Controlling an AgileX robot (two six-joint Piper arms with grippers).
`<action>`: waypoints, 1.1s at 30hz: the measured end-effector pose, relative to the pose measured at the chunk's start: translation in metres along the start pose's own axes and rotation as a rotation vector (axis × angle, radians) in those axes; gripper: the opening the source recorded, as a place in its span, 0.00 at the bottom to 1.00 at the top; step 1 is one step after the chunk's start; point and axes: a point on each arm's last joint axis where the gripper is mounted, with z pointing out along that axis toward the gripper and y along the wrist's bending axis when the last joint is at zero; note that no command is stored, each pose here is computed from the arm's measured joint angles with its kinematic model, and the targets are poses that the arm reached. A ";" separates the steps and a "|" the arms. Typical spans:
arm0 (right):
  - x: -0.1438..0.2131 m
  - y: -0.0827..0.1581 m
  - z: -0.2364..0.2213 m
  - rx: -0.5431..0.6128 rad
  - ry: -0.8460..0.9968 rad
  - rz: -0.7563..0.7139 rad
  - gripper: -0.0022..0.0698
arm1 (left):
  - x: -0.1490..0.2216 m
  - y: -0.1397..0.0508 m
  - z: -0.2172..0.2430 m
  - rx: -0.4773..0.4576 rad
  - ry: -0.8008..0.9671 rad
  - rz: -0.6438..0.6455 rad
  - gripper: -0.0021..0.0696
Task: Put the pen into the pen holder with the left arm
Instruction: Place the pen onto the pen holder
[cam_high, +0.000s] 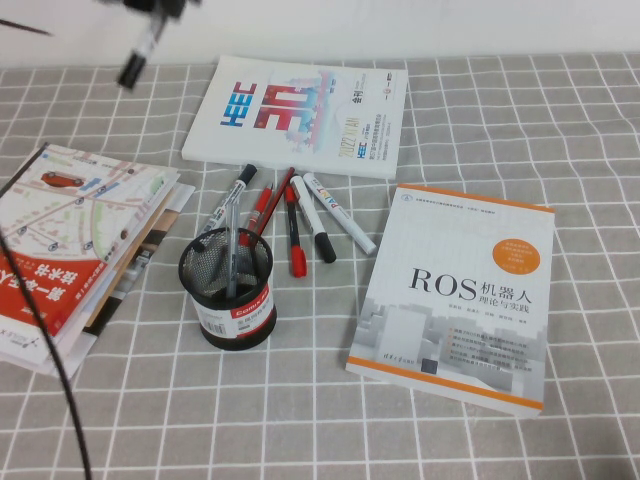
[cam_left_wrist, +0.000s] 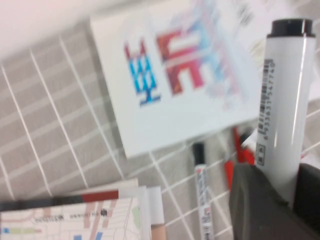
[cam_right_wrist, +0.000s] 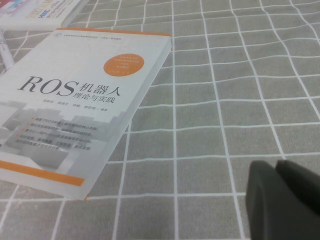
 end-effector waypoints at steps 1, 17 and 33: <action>0.000 0.000 0.000 0.000 0.000 0.000 0.01 | -0.002 -0.003 -0.015 -0.005 -0.027 0.006 0.18; 0.000 0.000 0.000 0.000 0.000 0.000 0.01 | 0.109 -0.046 -0.122 -0.079 -0.309 -0.070 0.18; 0.000 0.000 0.000 0.000 0.000 0.000 0.01 | 0.239 -0.071 -0.106 -0.183 -0.811 -0.301 0.18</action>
